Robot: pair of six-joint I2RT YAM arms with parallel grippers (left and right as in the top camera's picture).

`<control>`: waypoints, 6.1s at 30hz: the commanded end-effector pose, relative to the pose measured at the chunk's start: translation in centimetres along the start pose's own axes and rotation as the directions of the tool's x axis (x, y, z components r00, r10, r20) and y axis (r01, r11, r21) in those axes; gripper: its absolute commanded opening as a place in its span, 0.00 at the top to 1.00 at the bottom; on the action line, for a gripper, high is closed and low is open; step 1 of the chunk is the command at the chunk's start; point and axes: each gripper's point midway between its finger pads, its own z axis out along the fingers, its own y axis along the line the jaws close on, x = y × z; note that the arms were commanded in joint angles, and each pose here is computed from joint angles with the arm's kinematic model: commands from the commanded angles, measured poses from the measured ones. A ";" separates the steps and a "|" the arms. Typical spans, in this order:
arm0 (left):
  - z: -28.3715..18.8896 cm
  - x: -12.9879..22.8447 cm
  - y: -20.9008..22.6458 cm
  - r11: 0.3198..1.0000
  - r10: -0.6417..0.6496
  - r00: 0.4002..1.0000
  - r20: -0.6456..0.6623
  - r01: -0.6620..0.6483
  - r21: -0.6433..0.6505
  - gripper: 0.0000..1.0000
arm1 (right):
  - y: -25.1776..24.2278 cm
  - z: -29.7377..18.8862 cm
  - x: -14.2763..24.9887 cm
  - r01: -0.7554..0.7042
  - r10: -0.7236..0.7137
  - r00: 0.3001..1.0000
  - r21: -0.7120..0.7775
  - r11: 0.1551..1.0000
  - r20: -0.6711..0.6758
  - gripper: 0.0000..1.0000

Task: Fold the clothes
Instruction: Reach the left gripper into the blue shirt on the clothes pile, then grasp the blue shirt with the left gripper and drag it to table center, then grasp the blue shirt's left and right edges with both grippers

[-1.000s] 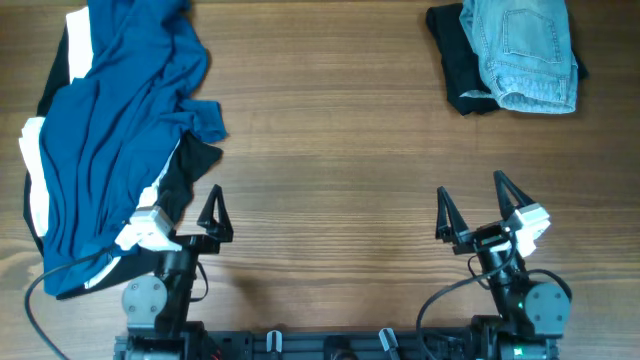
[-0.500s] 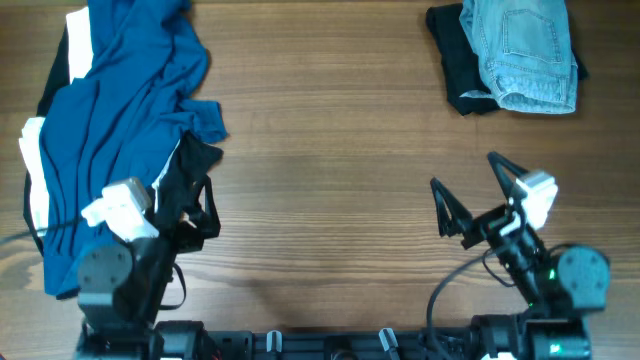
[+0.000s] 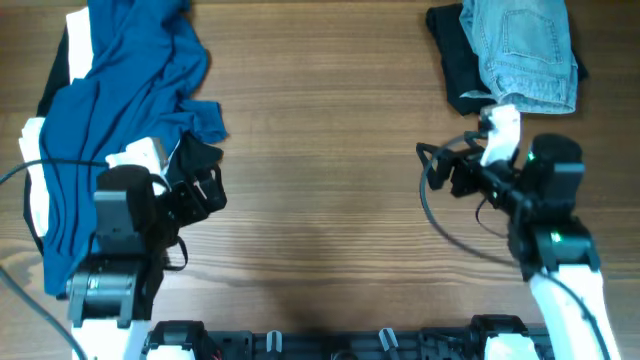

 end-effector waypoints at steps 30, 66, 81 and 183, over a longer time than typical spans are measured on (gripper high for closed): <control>20.4 -7.0 3.0 0.985 0.097 0.991 -0.088 -0.108 -0.135 0.03 | 4.4 3.9 -4.2 0.090 -0.093 0.986 -0.028 0.996 -0.136 0.00; 12.6 -5.1 -11.2 0.989 -0.039 0.996 -0.081 0.050 0.136 0.96 | -2.2 5.5 -3.3 -0.154 0.169 0.971 0.098 0.983 -0.167 0.19; 12.3 10.7 -32.0 0.848 0.063 0.967 -0.246 0.079 0.524 0.96 | -8.6 -1.3 -5.7 -0.296 0.303 0.953 0.195 0.935 -0.006 0.18; 20.1 -2.0 8.4 0.946 -0.060 0.935 -0.350 -0.059 -0.320 0.62 | -5.8 10.2 6.1 -0.270 0.314 0.840 0.160 0.949 -0.444 0.11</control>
